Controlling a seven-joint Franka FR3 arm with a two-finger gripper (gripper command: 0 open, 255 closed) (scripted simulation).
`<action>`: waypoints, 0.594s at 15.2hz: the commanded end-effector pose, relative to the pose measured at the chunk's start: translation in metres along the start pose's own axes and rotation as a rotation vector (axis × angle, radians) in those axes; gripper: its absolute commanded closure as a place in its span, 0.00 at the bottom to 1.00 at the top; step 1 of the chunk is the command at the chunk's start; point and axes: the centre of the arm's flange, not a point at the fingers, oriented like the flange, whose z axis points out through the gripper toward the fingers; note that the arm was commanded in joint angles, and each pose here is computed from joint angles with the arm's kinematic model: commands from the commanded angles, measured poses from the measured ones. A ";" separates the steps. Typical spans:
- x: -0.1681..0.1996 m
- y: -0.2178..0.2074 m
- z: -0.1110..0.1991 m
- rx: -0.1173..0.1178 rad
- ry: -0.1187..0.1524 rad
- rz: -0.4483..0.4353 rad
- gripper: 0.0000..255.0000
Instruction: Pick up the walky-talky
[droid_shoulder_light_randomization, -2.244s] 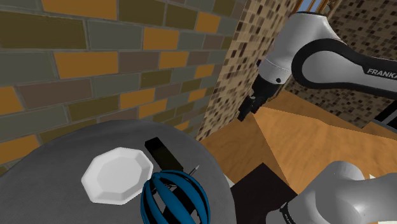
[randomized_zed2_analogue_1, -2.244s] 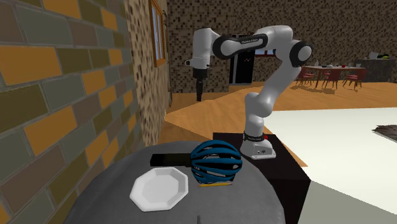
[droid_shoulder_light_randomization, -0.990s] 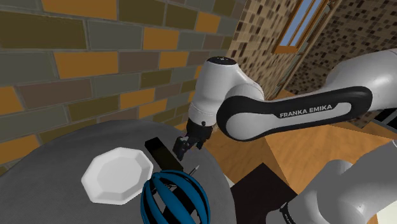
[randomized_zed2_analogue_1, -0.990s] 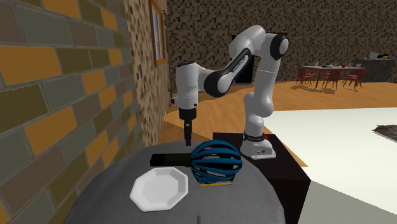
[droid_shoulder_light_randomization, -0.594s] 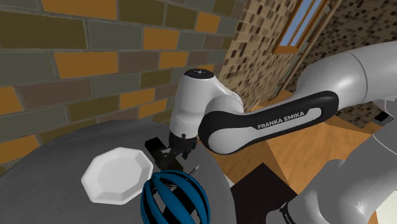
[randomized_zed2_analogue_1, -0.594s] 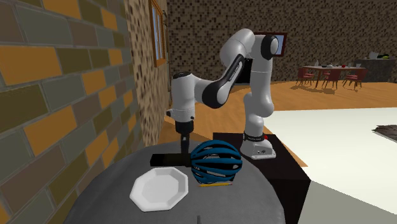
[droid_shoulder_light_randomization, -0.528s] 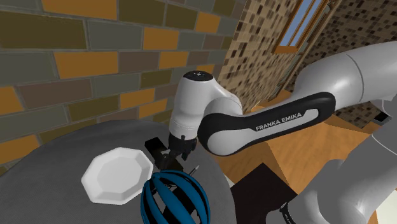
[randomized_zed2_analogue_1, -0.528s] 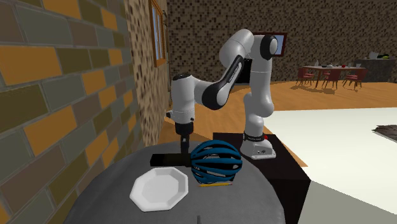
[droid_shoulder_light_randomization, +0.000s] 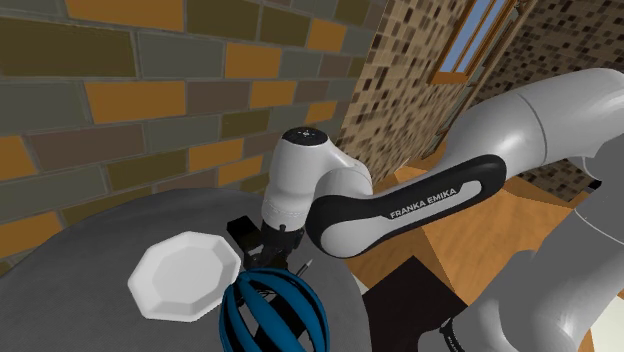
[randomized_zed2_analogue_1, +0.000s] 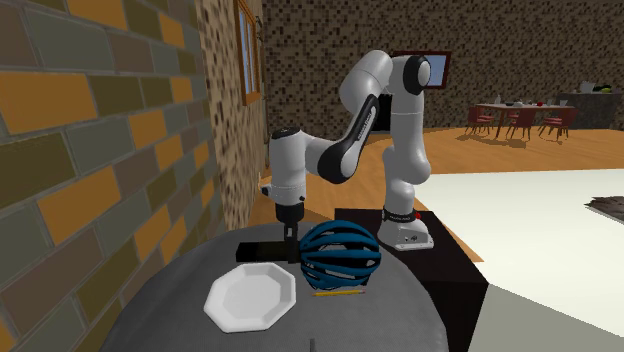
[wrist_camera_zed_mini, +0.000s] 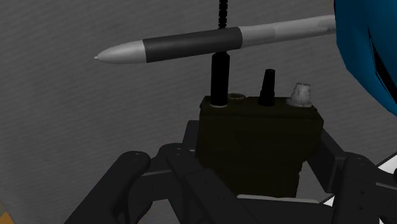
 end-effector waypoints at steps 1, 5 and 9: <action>0.000 0.000 0.000 0.000 0.000 0.000 1.00; 0.000 0.000 0.001 0.000 0.000 0.000 1.00; 0.000 0.000 -0.004 0.000 0.000 0.000 1.00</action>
